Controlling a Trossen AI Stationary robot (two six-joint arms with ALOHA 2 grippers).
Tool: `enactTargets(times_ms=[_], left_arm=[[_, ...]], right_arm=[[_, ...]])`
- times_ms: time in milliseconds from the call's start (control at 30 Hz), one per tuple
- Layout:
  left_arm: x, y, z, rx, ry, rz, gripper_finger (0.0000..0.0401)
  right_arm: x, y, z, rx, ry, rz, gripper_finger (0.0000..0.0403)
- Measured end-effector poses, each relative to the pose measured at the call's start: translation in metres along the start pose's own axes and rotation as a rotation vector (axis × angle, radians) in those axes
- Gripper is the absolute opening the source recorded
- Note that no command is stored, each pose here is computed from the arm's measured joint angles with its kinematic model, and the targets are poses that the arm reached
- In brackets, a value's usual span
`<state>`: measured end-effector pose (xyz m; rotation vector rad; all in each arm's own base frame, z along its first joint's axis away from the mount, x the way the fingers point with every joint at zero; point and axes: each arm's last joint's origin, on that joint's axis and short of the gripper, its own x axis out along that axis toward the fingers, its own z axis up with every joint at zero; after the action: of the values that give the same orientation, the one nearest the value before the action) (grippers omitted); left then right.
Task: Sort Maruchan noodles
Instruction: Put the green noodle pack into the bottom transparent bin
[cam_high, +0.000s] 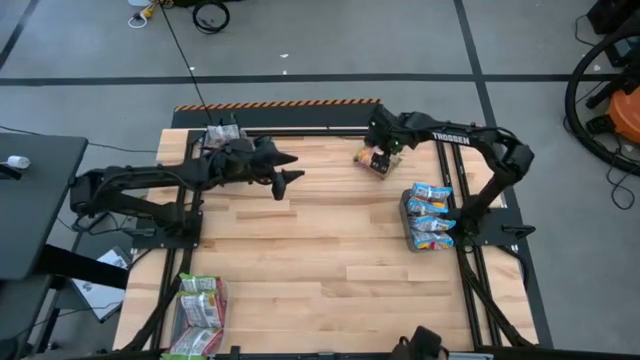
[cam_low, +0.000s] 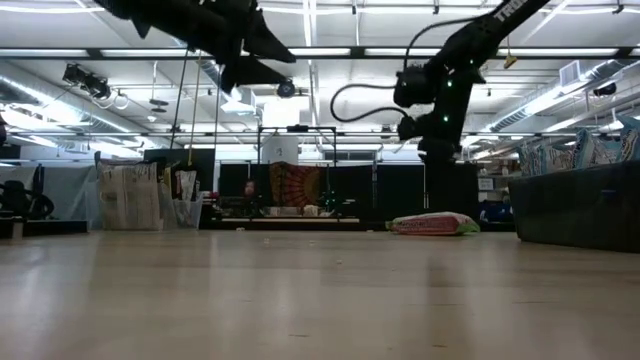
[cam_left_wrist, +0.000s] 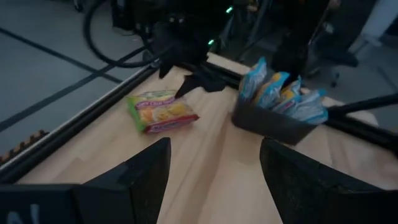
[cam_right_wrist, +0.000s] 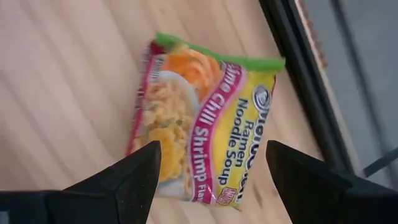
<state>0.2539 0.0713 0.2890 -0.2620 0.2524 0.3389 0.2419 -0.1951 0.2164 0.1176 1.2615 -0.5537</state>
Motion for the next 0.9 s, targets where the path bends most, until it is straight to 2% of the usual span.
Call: enactTargets(times_ms=[133, 267, 333, 433, 600, 733, 900], left_arm=[[0.002, 0.014, -0.010, -0.063, -0.037, 0.007, 0.0251], [0.002, 0.024, -0.009, -0.144, -0.125, -0.044, 0.0251], [0.002, 0.027, -0.010, -0.156, -0.128, -0.070, 0.0251], [0.001, 0.029, -0.010, -0.160, -0.127, -0.106, 0.0251], [0.001, 0.033, -0.010, -0.139, -0.116, -0.137, 0.0251], [0.000, 0.039, -0.009, -0.119, -0.120, -0.130, 0.0251], [-0.001, 0.046, -0.008, -0.125, -0.118, -0.138, 0.0251]], right_arm=[[0.018, -0.016, -0.004, 0.147, 0.033, 0.044, 0.0297], [0.028, -0.031, -0.002, 0.344, -0.017, 0.099, 0.0298], [0.030, -0.037, 0.003, 0.461, -0.080, 0.108, 0.0303], [0.034, -0.045, 0.006, 0.573, -0.116, 0.082, 0.0317], [0.056, -0.055, 0.003, 0.767, -0.086, 0.093, 0.0333], [0.077, -0.055, 0.007, 0.835, -0.016, 0.096, 0.0326], [0.091, -0.054, 0.023, 0.881, 0.006, 0.111, 0.0305]])
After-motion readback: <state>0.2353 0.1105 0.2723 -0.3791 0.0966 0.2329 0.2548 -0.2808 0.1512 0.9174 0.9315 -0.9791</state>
